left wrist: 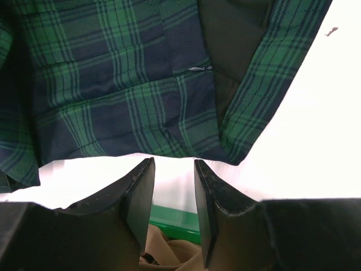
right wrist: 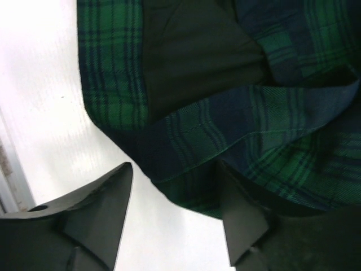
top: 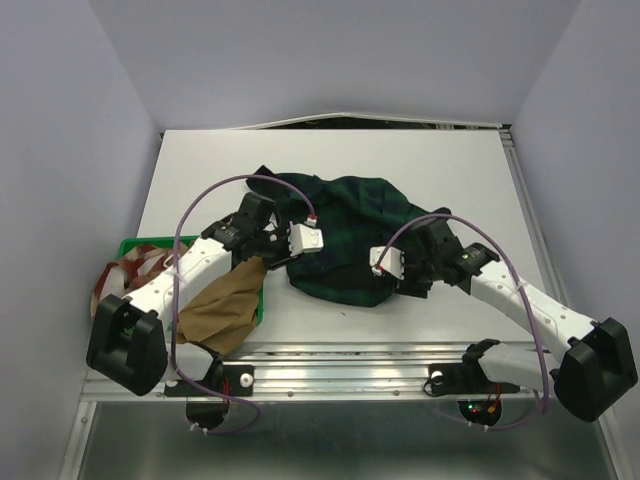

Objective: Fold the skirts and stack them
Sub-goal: Flatten the skirt out

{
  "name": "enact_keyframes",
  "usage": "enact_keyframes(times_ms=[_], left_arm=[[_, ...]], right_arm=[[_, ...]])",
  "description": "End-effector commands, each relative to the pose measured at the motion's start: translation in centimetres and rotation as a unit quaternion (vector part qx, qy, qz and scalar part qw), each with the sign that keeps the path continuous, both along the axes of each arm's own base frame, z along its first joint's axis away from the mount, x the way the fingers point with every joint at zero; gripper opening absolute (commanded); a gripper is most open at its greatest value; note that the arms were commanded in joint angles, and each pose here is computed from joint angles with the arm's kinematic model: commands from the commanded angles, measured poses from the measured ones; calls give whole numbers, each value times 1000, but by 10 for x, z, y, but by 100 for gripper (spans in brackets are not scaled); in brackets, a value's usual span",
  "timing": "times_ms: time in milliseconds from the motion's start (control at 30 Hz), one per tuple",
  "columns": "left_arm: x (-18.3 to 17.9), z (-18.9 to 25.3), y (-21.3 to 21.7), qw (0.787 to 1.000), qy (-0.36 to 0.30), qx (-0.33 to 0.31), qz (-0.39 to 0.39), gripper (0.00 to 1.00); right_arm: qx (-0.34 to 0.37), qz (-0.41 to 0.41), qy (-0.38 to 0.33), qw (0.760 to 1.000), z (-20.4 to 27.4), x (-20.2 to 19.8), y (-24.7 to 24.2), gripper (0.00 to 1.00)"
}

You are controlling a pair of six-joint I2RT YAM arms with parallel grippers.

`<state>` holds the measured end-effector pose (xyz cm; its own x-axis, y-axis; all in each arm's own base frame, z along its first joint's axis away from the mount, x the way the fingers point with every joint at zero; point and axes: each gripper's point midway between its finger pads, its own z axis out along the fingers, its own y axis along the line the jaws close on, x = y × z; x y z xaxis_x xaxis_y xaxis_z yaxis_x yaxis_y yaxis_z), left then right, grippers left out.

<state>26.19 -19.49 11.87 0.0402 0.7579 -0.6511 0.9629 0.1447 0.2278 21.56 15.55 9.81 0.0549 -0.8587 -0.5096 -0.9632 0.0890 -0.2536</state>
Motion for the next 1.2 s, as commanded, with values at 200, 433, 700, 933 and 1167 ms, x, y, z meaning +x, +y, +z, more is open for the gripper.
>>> enact_keyframes(times_ms=[200,433,700,933,1167], left_arm=[[9,-4,-3,1000,-15,-4,-7,45],[17,1,-9,1000,-16,-17,4,45],[23,4,-6,999,-32,-5,2,48],[11,-13,-31,999,-12,30,-15,66],[22,-31,-71,999,-12,47,16,66]], right_arm=[[64,4,-73,995,35,23,22,73],[41,21,-23,999,10,7,25,67],[93,-60,3,994,24,15,43,1],[102,-73,9,992,32,3,34,1],[110,-88,7,990,31,2,32,1]])
